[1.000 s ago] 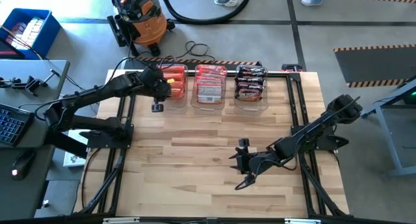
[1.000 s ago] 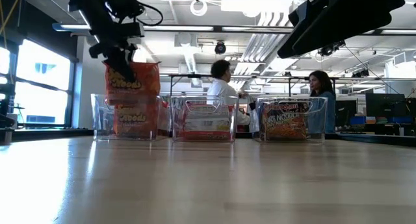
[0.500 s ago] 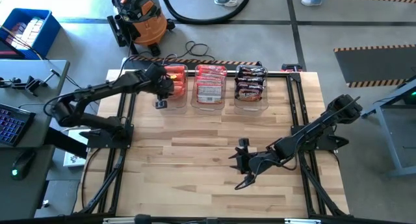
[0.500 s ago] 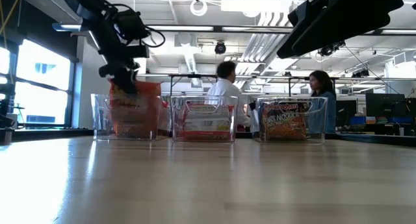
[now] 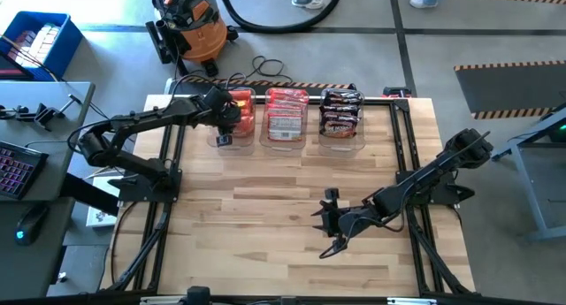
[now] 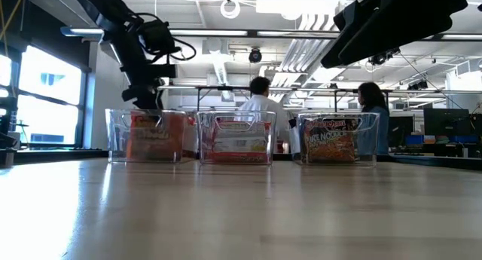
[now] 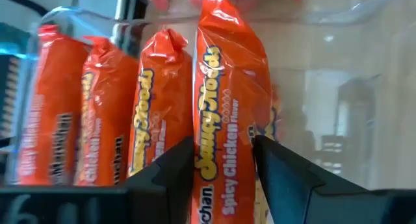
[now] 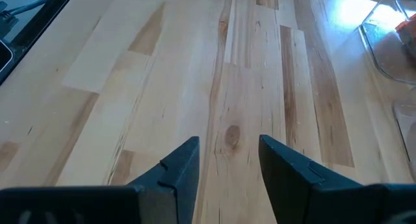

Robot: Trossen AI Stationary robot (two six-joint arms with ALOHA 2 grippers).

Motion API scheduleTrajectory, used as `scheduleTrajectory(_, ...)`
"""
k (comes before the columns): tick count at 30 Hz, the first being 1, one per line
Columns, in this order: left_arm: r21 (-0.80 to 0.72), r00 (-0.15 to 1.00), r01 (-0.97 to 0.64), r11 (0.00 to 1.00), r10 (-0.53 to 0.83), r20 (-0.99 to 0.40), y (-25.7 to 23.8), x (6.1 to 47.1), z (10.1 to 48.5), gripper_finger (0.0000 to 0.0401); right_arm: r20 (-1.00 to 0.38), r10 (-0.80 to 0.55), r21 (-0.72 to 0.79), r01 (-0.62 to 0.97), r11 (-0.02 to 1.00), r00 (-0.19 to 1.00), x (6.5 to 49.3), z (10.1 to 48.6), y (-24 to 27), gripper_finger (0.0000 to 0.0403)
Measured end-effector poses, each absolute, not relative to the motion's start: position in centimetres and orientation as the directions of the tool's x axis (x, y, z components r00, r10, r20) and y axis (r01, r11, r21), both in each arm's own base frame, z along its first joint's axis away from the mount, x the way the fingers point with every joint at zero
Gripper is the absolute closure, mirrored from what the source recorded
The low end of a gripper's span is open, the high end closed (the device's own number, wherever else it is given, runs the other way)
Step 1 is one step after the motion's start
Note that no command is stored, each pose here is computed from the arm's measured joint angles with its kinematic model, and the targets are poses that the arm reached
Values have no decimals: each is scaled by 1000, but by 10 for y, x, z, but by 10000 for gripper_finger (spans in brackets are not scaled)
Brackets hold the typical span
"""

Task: Sort Maruchan noodles
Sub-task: Put the orange noodle pack into the left transparent bin

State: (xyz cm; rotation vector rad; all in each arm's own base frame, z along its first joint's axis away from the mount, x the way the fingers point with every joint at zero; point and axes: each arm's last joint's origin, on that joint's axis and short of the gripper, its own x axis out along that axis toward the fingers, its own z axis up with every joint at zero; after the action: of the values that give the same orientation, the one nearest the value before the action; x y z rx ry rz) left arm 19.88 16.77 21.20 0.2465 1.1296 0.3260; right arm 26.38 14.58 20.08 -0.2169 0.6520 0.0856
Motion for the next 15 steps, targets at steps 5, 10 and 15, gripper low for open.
scheduleTrajectory(5, 441, 339, -110, 891, 451, -826, 167, 201, 213, 255, -610, 11, -173, -147, 974, 792, 264, 201, 146, 263)
scheduleTrajectory(10, 451, 337, -114, 885, 462, -821, 167, 201, 213, 253, -610, 12, -172, -148, 974, 792, 264, 201, 146, 263)
scheduleTrajectory(15, 470, 336, -112, 876, 478, -812, 164, 202, 216, 254, -611, 13, -172, -148, 974, 792, 264, 201, 146, 263)
